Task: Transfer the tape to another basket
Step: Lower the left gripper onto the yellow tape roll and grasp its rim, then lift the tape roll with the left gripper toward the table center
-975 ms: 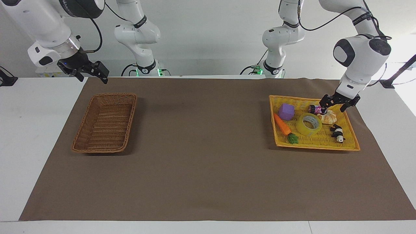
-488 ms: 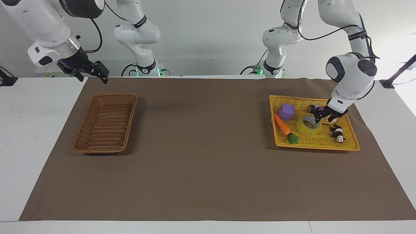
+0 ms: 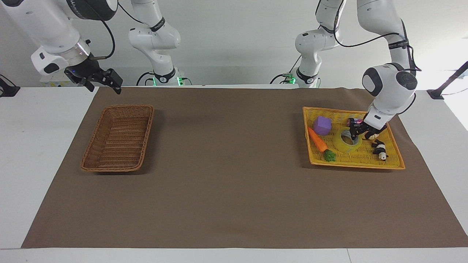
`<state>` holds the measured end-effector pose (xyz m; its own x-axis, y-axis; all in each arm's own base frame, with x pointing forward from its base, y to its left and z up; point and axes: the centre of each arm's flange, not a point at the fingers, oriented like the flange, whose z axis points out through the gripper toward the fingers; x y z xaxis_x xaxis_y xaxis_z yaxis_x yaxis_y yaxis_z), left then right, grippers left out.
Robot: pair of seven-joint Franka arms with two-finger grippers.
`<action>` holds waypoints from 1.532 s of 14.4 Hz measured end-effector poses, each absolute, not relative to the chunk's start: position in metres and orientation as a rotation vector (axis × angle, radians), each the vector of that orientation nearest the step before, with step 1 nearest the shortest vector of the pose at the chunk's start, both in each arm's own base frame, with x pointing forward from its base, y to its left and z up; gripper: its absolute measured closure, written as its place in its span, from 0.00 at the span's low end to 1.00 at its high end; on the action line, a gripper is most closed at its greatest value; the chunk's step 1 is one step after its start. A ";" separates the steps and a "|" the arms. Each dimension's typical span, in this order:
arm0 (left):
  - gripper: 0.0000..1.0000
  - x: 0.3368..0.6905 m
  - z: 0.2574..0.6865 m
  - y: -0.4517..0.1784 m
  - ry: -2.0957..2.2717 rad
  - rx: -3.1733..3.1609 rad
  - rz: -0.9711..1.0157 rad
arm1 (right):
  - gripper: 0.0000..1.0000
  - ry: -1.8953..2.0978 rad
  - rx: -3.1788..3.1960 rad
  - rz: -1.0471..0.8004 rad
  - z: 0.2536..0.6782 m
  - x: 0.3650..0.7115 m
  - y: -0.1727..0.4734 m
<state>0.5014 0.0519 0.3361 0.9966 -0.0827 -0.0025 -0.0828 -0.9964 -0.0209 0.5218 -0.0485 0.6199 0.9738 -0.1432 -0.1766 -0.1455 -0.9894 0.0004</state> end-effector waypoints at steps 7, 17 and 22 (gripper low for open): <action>0.44 0.496 0.310 0.043 0.157 -3.122 0.031 | 0.00 0.227 -3.108 0.277 0.620 0.522 -0.048; 0.78 0.562 0.423 0.042 0.151 -3.140 0.069 | 0.00 0.227 -3.108 0.277 0.620 0.522 -0.048; 0.78 0.591 0.499 -0.081 0.041 -3.293 -0.035 | 0.00 0.227 -3.108 0.277 0.620 0.522 -0.048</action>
<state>0.5914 -0.0805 0.4990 0.9995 -0.0232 0.0232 -0.0264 -0.9882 0.1511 0.5218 -0.0485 0.6199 0.9738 -0.1432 -0.1766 -0.1455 -0.9894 0.0004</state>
